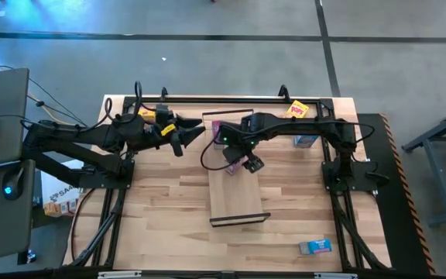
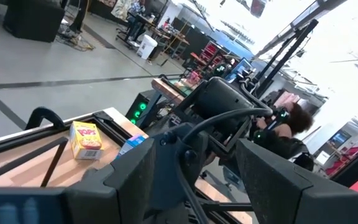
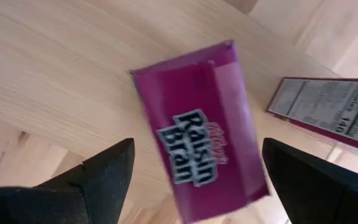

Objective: Stack cereal on shelf
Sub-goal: Put the purple cereal box on the shelf aligned with the other purple cereal box

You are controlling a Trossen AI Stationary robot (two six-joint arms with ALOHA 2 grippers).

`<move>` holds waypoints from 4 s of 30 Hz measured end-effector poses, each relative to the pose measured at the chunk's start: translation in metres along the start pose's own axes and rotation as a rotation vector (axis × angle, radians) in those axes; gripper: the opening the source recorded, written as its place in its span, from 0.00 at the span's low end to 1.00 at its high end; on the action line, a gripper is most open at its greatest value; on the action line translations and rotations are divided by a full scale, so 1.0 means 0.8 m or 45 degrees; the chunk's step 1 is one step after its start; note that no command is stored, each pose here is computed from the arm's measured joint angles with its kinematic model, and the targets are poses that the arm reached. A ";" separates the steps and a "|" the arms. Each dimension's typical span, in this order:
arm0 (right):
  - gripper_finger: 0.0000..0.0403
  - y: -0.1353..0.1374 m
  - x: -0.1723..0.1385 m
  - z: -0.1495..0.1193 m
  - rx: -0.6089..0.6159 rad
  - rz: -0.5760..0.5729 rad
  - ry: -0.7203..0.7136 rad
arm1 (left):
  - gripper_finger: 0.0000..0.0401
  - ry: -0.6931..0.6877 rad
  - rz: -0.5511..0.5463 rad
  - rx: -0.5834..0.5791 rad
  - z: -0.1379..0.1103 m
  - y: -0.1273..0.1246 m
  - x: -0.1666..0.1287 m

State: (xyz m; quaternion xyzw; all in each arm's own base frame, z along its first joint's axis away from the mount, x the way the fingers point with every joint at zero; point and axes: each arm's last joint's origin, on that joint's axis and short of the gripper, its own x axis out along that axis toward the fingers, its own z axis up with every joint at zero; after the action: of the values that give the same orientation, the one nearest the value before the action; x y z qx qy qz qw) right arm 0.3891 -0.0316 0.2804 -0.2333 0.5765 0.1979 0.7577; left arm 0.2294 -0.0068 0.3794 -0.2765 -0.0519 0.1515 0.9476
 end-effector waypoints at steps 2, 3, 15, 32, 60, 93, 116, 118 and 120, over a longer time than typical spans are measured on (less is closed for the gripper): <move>0.82 0.001 0.001 0.001 0.011 0.011 -0.008 | 0.54 0.001 0.000 0.024 0.000 0.000 0.000; 0.82 0.002 0.002 0.001 0.016 0.013 -0.010 | 0.54 0.000 0.000 0.034 0.000 0.000 0.000; 0.73 0.009 0.010 0.012 0.136 0.008 -0.021 | 0.54 -0.099 0.020 0.135 0.033 0.011 -0.031; 0.46 0.007 0.015 0.009 0.590 -0.010 0.030 | 0.54 -0.182 0.030 0.280 0.066 0.023 -0.094; 0.32 -0.075 0.003 -0.079 2.389 -0.220 0.021 | 0.54 -0.232 0.041 0.301 0.079 0.031 -0.132; 0.32 -0.082 0.003 -0.067 2.424 -0.260 -0.150 | 0.54 -0.201 0.057 0.313 0.075 0.031 -0.127; 0.54 -0.078 0.004 -0.061 2.426 -0.289 -0.156 | 0.54 -0.192 0.060 0.296 0.074 0.032 -0.127; 0.56 -0.077 0.004 -0.060 2.424 -0.291 -0.159 | 0.54 -0.192 0.060 0.297 0.074 0.032 -0.127; 0.58 -0.077 0.004 -0.059 2.423 -0.290 -0.166 | 0.54 -0.192 0.060 0.297 0.074 0.032 -0.127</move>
State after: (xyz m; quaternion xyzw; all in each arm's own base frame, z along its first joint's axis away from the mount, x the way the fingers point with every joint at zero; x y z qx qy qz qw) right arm 0.3882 -0.1092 0.2743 0.4363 0.4263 -0.4152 0.6749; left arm 0.1158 0.0116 0.4142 -0.1536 -0.0984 0.1989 0.9629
